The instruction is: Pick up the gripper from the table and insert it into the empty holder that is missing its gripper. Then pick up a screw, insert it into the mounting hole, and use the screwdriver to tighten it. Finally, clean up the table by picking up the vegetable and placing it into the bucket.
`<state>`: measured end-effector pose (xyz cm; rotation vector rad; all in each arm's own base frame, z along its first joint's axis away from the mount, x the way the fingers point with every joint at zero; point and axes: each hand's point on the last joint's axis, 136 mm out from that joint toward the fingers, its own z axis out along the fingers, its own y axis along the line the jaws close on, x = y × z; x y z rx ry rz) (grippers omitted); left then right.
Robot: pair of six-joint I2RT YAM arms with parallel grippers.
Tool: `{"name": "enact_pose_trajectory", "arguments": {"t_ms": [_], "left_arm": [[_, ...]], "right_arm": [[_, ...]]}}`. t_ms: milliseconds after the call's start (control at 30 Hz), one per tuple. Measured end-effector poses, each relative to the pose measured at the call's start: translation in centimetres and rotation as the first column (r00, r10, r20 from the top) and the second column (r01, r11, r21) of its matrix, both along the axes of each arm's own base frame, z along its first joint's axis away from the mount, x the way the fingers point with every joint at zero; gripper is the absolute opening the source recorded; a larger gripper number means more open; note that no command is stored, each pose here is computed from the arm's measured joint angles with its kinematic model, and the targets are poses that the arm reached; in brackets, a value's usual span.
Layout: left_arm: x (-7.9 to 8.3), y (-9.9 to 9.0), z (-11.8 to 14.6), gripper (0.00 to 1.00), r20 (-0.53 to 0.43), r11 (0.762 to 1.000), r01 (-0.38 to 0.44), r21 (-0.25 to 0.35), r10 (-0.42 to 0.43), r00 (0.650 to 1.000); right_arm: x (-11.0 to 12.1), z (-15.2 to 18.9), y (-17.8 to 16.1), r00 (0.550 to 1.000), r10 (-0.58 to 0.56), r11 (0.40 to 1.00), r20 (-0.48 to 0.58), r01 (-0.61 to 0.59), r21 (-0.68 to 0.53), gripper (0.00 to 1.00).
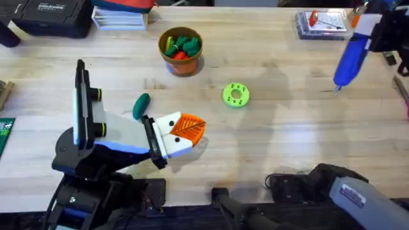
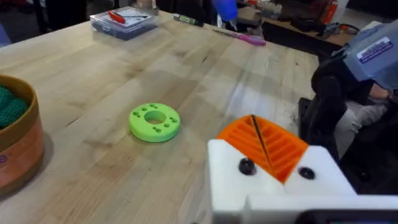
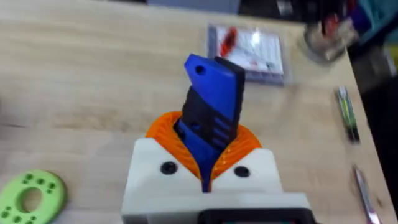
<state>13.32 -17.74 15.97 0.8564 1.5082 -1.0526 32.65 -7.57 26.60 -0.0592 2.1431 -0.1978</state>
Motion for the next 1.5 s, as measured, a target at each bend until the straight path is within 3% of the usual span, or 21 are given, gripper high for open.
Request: {"name": "enact_pose_trajectory", "arguments": {"t_ms": [133,300,467,500,667,800,1100,1267,1500], "left_arm": [[0.0,0.0,0.0,0.004,0.000,1.000,0.000,0.000,0.000,1.000],[0.0,0.0,0.0,0.004,0.000,1.000,0.000,0.000,0.000,1.000],[0.0,0.0,0.0,0.004,0.000,1.000,0.000,0.000,0.000,1.000],[0.0,0.0,0.0,0.004,0.000,1.000,0.000,0.000,0.000,1.000],[0.0,0.0,0.0,0.004,0.000,1.000,0.000,0.000,0.000,1.000],[0.0,0.0,0.0,0.004,0.000,1.000,0.000,0.000,0.000,1.000],[0.0,0.0,0.0,0.004,0.000,1.000,0.000,0.000,0.000,1.000],[0.0,0.0,0.0,0.004,0.000,1.000,0.000,0.000,0.000,1.000],[0.0,0.0,0.0,0.004,0.000,1.000,0.000,0.000,0.000,1.000]], "right_arm": [[-0.2,2.3,5.0,0.976,0.143,0.990,0.161,-0.143,-0.011,0.024],[-0.9,4.6,12.7,0.870,0.351,0.929,0.347,-0.369,-0.014,0.024],[-3.2,7.3,20.1,0.699,0.513,0.817,0.498,-0.576,-0.033,0.023],[-5.0,9.2,23.8,0.592,0.561,0.738,0.578,-0.675,-0.025,0.023],[-8.6,12.3,28.8,0.416,0.603,0.596,0.681,-0.802,-0.037,0.023],[-10.8,12.1,32.8,0.326,0.644,0.477,0.692,-0.878,-0.031,0.023],[-14.8,10.7,39.8,0.178,0.691,0.270,0.700,-0.963,-0.022,0.023],[-15.8,9.5,41.6,0.152,0.716,0.220,0.681,-0.975,-0.014,0.023],[-16.1,9.4,41.8,0.146,0.719,0.212,0.680,-0.977,-0.013,0.023]]}}
